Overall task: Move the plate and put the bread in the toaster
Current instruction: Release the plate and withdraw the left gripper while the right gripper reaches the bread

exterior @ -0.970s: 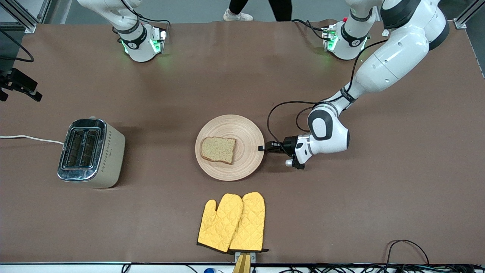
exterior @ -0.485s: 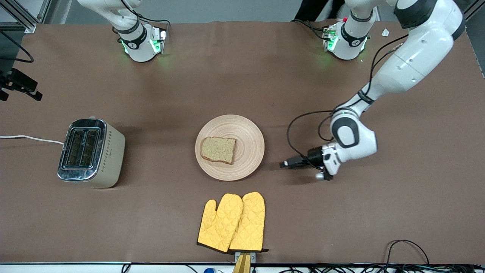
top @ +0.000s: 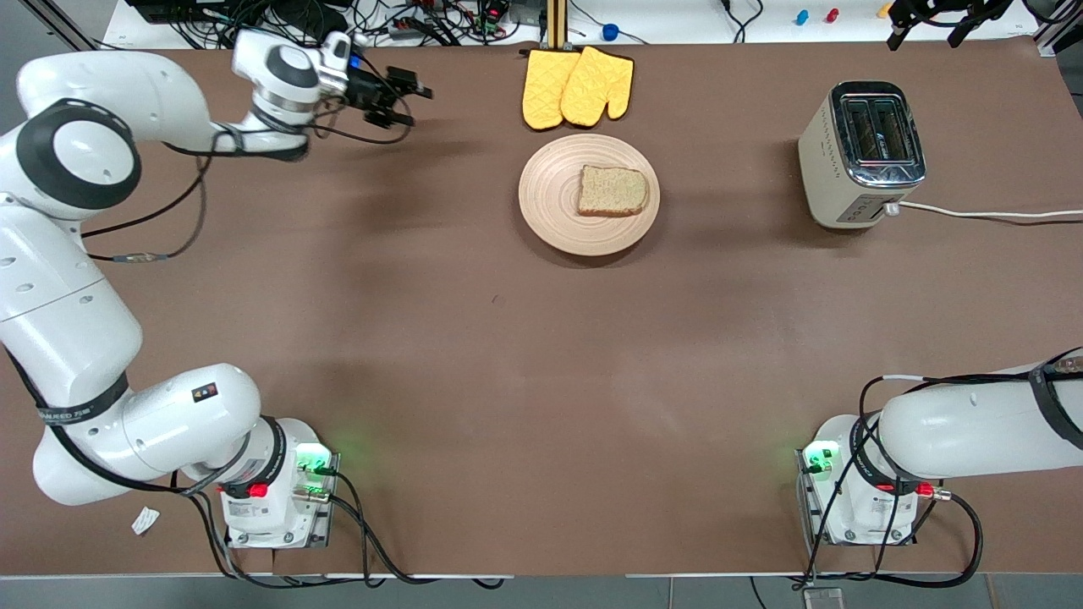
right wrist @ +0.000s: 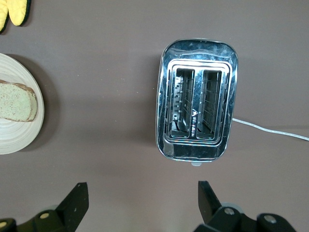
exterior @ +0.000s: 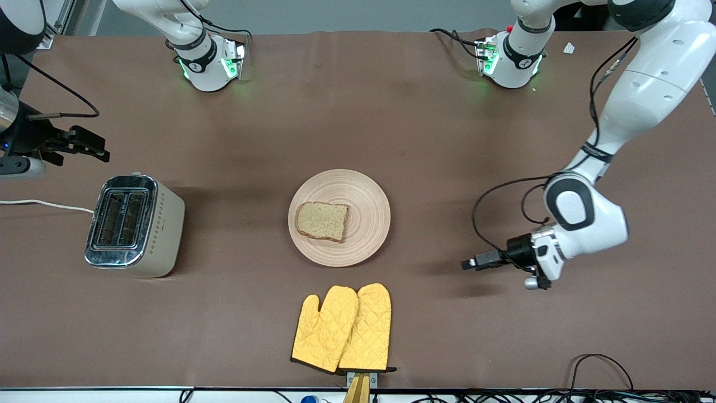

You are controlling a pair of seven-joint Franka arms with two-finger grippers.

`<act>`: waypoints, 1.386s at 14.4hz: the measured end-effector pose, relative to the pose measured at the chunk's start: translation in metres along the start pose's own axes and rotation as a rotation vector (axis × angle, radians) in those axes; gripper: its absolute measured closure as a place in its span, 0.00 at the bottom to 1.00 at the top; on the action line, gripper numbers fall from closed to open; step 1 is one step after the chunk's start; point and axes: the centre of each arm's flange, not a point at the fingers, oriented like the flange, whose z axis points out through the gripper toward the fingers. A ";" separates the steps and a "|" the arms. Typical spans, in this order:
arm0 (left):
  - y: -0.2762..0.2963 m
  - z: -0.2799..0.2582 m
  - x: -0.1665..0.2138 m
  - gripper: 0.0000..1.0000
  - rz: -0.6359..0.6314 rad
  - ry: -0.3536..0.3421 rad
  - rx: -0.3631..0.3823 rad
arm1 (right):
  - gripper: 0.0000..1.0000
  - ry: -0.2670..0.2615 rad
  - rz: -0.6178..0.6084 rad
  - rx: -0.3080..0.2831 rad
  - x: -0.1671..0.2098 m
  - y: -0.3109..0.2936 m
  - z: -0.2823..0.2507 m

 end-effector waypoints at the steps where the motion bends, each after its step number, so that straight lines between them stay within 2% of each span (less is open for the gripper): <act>1: -0.007 -0.020 0.011 0.00 0.020 0.003 0.047 | 0.00 0.003 0.002 0.000 0.000 0.001 -0.001; 3: -0.020 -0.063 0.028 0.00 0.029 -0.007 0.121 | 0.00 0.005 0.022 0.002 -0.001 -0.001 -0.003; 5: -0.012 -0.102 0.041 0.00 0.024 -0.031 0.187 | 0.00 -0.004 0.048 0.007 0.002 -0.030 0.002; 7: 0.017 -0.132 0.047 0.00 0.030 -0.025 0.314 | 0.00 -0.014 0.058 0.006 0.011 -0.084 0.020; 9: 0.057 -0.154 0.040 0.00 0.048 -0.029 0.446 | 0.00 -0.013 0.072 0.015 0.026 -0.139 0.051; 14: 0.134 -0.209 0.012 0.00 0.112 -0.038 0.690 | 0.00 -0.013 0.102 -0.004 0.055 -0.251 0.155; 16: 0.157 -0.226 0.000 0.00 0.110 -0.035 0.763 | 0.00 -0.007 0.106 -0.014 0.058 -0.288 0.196; 20: 0.209 -0.268 -0.026 0.00 0.109 -0.030 0.845 | 0.04 0.026 0.127 0.003 0.067 -0.327 0.264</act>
